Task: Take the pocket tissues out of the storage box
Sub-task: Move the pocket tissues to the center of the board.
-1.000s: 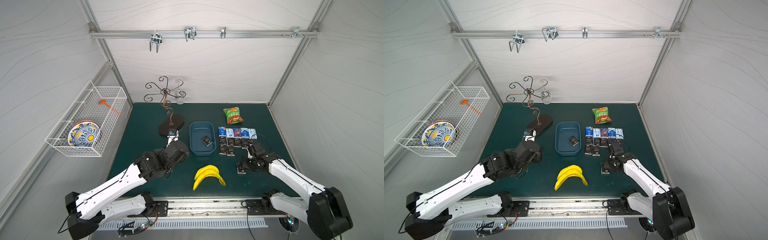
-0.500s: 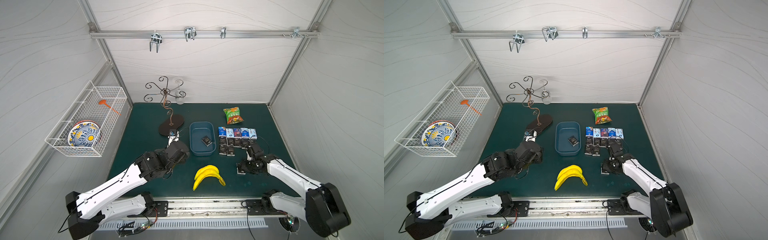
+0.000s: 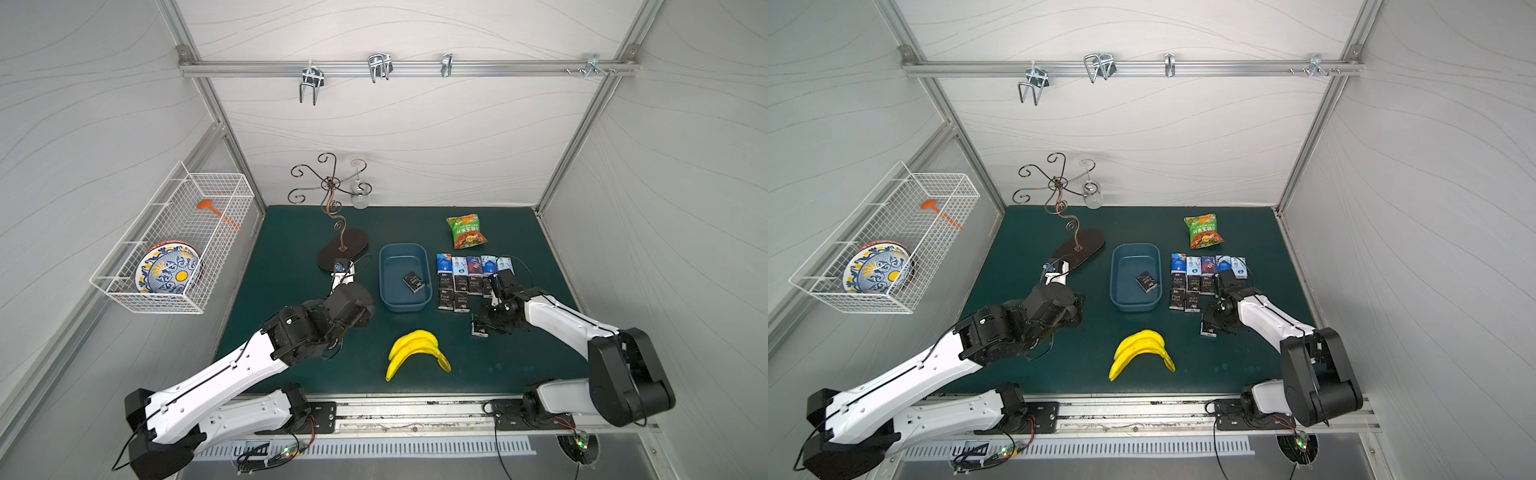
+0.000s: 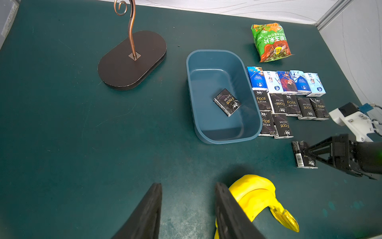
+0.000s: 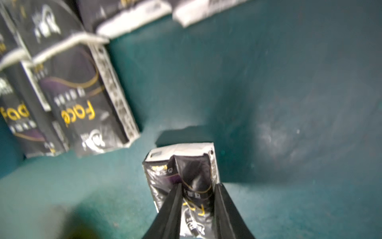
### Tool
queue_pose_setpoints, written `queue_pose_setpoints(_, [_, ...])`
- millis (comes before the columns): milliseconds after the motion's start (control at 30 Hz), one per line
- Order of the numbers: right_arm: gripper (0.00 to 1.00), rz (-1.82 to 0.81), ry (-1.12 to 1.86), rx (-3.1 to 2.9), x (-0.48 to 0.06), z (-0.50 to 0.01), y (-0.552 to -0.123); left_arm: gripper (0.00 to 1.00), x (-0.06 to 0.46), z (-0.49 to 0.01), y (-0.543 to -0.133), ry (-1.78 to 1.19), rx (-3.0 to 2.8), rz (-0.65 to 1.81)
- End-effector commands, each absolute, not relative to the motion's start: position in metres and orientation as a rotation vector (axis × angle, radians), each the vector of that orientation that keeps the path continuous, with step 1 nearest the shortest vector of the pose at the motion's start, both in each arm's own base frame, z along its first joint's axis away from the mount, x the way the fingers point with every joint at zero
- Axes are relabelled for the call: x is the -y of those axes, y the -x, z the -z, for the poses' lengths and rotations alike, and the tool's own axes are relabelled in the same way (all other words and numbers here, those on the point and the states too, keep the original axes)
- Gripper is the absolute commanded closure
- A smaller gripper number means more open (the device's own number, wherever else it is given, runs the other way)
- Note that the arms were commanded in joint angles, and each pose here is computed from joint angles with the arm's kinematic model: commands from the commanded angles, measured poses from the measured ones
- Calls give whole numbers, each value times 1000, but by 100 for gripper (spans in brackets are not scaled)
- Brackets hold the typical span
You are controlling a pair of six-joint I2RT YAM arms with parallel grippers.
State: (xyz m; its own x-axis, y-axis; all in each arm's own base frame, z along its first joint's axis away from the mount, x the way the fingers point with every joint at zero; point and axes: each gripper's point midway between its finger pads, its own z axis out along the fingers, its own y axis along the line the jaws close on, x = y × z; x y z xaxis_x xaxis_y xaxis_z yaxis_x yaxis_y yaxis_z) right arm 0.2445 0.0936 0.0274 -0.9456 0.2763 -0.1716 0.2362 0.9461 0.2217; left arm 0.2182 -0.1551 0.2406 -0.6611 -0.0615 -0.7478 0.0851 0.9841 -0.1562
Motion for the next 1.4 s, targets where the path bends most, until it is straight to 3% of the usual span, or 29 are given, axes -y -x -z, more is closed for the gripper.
queue_pose_setpoints(0, [69,-203,-361,-2924,-80,-20,-248,54,156,-251,-222,-17,-2251,220])
queue_pose_setpoints(533, [66,-200,-235,-2945,-90,-20,-296,54,159,-257,-231,-15,-2241,166])
queue_pose_setpoints(1367, [61,-253,-193,-2863,-94,-55,-308,54,158,-257,-233,-18,-2237,136])
